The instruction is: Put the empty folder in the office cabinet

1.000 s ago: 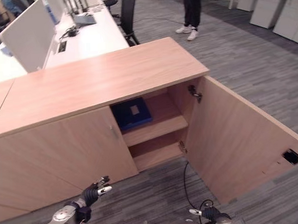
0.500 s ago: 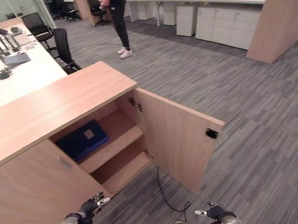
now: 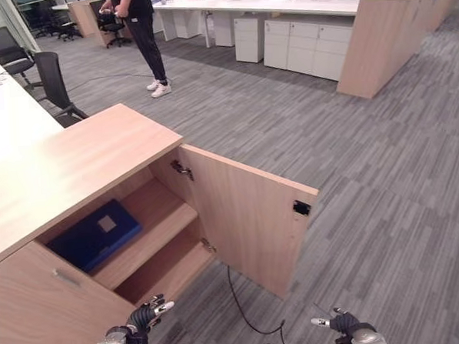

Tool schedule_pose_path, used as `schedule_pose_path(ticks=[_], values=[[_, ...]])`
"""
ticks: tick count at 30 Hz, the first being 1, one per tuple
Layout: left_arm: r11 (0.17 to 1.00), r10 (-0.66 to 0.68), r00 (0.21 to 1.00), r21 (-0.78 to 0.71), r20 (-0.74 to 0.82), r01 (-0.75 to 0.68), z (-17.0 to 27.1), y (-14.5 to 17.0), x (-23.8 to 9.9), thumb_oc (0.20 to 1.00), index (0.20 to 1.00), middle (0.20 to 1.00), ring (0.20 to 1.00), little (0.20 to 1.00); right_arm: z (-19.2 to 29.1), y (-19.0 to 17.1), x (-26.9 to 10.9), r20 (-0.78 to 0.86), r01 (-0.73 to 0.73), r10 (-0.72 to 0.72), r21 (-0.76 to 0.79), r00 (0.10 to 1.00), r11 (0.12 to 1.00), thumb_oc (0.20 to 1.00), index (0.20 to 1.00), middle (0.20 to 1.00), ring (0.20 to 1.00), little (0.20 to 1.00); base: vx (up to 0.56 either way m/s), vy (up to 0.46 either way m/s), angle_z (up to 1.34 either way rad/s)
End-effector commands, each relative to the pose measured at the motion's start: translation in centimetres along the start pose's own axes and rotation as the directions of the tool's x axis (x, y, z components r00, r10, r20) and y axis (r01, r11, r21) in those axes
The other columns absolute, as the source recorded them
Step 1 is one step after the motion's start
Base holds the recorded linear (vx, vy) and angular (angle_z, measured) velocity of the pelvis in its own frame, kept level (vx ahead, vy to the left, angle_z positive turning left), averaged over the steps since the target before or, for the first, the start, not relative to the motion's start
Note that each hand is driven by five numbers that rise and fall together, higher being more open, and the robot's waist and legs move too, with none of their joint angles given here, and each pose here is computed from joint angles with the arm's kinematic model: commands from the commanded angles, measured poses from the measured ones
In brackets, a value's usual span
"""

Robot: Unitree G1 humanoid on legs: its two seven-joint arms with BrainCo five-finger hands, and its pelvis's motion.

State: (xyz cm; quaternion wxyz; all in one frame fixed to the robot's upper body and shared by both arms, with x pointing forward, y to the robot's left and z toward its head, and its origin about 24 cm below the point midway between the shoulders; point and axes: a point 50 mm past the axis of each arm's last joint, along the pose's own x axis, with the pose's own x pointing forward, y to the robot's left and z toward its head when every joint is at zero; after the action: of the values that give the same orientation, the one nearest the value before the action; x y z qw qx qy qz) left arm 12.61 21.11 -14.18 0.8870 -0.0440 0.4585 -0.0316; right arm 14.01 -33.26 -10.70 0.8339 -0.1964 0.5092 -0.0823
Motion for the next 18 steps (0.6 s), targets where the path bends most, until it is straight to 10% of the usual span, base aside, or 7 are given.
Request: schedule_pose_path(ticks=[1, 18], values=[[0.993, 0.026, 0.998, 0.117, 0.053, -0.032, 1.4, 2.4, -0.8, 1.000, 1.000, 1.000, 1.000, 1.000, 6.0, -3.5, 0.1, 0.152, 0.089, -0.099, 0.066, 0.983, 0.994, 1.000, 1.000, 1.000, 1.000, 1.000, 0.02, 0.038, 0.13], [0.984, -0.004, 1.000, 0.176, -0.021, 0.008, -0.1, 1.9, -0.9, 1.000, 1.000, 1.000, 1.000, 1.000, 19.9, -5.0, -2.1, 0.469, 0.137, -0.134, 0.027, 0.873, 0.990, 1.000, 1.000, 1.000, 1.000, 1.000, 0.00, 0.015, 0.04]])
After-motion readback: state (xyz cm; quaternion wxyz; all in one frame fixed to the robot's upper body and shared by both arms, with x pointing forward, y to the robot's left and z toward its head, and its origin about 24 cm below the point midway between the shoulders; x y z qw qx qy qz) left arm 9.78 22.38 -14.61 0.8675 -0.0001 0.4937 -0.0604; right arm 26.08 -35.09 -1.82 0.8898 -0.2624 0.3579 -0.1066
